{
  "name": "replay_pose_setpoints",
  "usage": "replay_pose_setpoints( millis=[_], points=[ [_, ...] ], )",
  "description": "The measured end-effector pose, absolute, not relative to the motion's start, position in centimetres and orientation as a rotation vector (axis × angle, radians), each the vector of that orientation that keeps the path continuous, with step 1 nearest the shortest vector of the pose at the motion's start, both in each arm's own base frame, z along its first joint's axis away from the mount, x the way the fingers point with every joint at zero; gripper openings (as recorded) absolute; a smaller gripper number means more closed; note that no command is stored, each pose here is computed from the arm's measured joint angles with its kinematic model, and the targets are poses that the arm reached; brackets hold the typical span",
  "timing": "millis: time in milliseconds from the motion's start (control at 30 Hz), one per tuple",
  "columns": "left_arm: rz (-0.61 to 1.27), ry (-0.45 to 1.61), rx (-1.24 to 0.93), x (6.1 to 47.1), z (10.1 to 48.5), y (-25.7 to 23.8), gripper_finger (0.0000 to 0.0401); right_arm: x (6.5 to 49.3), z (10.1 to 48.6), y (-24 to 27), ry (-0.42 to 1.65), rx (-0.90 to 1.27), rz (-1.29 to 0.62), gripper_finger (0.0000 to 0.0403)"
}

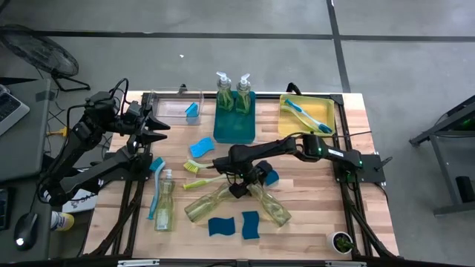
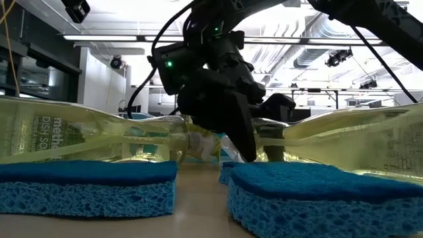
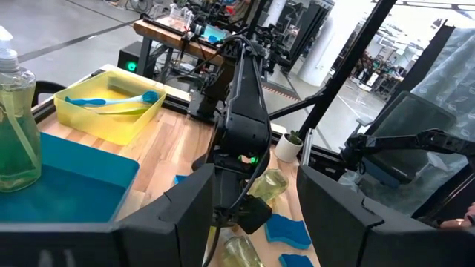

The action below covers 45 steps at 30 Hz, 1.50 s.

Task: Pick & Place Kitchen Sink Supplies
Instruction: Put the yellow soap dispenser into the blue bin

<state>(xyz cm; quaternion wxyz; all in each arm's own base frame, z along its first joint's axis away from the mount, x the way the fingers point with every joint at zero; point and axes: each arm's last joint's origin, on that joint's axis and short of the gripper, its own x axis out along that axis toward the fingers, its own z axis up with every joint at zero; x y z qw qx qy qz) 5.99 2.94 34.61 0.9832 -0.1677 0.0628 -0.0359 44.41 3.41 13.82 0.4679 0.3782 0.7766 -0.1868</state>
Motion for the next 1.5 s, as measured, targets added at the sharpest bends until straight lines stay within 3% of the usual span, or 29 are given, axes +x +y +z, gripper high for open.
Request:
replay_pose_setpoints(
  millis=[633, 1500],
  points=[
    [-0.072, 0.126, -0.338, 6.0, 34.6, 2.9, 0.0188, 46.4, 21.8, 1.8, 1.660, 0.900, -0.471, 0.0277],
    [-0.071, 0.126, -0.344, 6.0, 34.6, 3.0, 0.0188, 43.0, 31.2, -0.8, 1.284, 0.826, -0.633, 0.0277]
  ],
)
